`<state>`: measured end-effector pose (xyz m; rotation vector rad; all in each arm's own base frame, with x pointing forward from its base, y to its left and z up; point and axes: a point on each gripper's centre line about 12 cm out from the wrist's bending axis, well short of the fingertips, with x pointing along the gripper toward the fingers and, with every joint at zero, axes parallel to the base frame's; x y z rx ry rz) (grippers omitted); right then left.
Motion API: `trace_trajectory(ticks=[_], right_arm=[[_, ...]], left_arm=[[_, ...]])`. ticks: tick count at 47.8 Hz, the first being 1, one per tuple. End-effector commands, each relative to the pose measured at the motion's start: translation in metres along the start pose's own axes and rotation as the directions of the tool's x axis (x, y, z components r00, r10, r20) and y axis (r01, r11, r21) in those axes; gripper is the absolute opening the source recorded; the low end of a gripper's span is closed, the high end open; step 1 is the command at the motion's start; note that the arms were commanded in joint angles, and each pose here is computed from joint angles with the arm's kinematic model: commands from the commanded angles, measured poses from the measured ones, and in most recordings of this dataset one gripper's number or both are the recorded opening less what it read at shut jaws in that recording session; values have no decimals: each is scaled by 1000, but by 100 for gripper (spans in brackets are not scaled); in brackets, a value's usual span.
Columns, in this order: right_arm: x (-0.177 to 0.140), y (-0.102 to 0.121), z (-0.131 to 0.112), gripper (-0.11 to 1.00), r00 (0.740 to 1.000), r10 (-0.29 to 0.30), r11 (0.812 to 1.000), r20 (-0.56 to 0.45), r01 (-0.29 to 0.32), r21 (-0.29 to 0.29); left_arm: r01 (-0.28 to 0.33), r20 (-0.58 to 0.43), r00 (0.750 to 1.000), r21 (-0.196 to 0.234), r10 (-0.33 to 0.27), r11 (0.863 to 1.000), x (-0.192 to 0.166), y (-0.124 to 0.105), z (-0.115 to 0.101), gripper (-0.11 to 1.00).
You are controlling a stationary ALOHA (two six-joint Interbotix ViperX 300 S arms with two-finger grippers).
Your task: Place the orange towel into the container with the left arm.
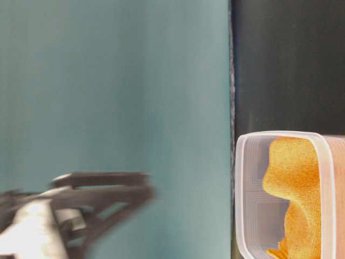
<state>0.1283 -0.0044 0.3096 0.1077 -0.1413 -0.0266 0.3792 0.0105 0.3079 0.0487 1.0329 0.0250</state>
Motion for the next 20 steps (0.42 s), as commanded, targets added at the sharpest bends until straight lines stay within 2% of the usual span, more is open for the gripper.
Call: trace_trajectory(ticks=[1, 7, 13, 17, 20], right_arm=[[1, 0, 3, 76, 1000, -3, 1000, 5, 3, 1], [1, 0, 2, 76, 1000, -3, 1000, 0, 3, 3], [1, 0, 2, 76, 1000, -2, 1000, -4, 2, 4], [1, 0, 0, 76, 1000, -3, 1000, -17, 3, 6], [1, 0, -2, 76, 1000, -4, 1000, -27, 4, 15]], left_arm=[[-5, 132, 991, -50, 12, 999, -51, 5, 7, 84], [7, 193, 981, -36, 0, 999, -78, -2, -8, 84], [17, 283, 959, -13, -13, 1000, -93, -9, -28, 84], [26, 369, 929, -21, -16, 999, -105, -10, -40, 84], [27, 447, 894, -12, -19, 1000, -115, -11, -48, 84]])
